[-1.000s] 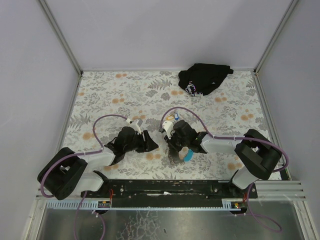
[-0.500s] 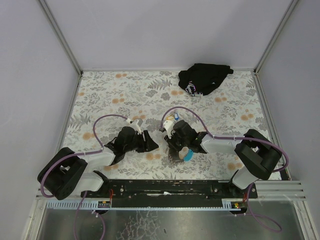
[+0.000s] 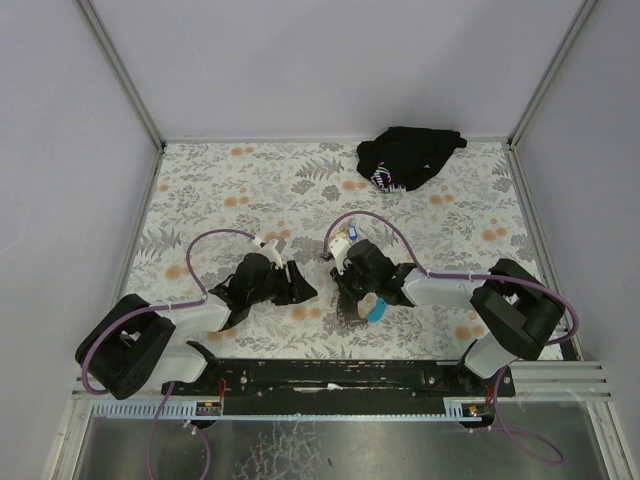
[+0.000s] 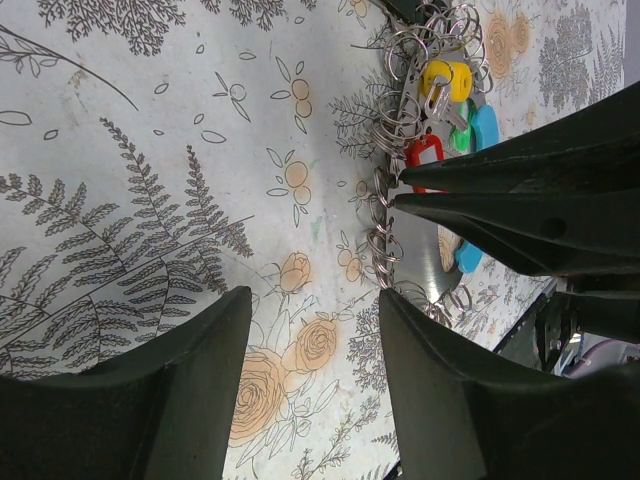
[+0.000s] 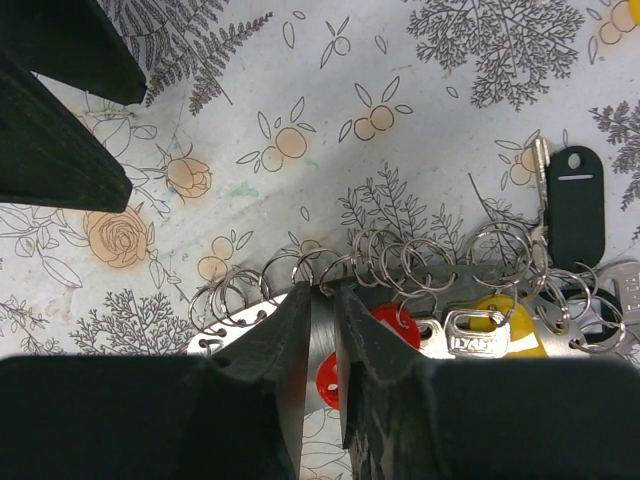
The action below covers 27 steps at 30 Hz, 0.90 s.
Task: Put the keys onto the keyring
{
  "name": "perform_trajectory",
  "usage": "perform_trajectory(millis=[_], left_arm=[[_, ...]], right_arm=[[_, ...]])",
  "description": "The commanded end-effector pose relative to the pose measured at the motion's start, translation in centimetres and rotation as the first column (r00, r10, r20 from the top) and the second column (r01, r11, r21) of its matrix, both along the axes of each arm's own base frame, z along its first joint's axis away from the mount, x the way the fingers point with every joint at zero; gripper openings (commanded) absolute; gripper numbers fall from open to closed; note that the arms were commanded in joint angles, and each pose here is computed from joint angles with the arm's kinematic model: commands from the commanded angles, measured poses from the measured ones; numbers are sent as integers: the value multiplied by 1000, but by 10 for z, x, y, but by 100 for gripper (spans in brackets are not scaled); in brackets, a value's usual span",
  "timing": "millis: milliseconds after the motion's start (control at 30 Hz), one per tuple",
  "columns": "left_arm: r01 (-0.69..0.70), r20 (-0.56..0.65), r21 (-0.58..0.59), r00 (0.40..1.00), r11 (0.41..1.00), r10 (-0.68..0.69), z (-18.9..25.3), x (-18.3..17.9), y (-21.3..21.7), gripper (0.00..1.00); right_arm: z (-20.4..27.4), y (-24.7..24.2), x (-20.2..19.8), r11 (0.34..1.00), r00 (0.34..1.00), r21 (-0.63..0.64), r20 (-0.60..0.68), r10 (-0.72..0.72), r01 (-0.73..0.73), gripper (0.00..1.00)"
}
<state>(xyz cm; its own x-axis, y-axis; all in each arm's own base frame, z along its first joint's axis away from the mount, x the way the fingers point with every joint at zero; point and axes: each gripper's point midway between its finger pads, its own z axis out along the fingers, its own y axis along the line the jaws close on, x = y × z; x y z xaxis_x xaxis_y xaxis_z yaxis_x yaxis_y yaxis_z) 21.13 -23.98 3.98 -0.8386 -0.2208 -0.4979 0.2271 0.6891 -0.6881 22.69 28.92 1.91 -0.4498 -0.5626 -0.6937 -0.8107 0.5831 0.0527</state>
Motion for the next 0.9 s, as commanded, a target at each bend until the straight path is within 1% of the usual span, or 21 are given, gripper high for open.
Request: perform_trajectory(millis=[0,133,433,500,600,733,867], left_arm=[[26,70,-43,997,999,-23,19,10,-11,54],[25,69,-43,997,999,-22,19,10,-11,53],[28,64,-44,998,999,-25,18,10,-12,54],[26,67,-45,997,999,-23,19,10,-12,53],[28,68,-45,997,999,-25,19,10,-12,54],[25,67,-47,997,999,-22,19,11,-13,53],[35,54,-57,998,998,-31,17,11,-16,53]], right_arm=[[30,7,22,996,995,69,79,-61,55,22],[30,6,24,995,994,68,79,-77,72,19],[28,7,25,995,995,60,63,-82,78,18],[36,8,25,993,994,81,71,-86,80,19],[50,7,26,991,991,100,81,-102,94,23],[54,3,30,990,988,63,77,-131,127,25],[44,-1,32,990,988,17,71,-140,139,24]])
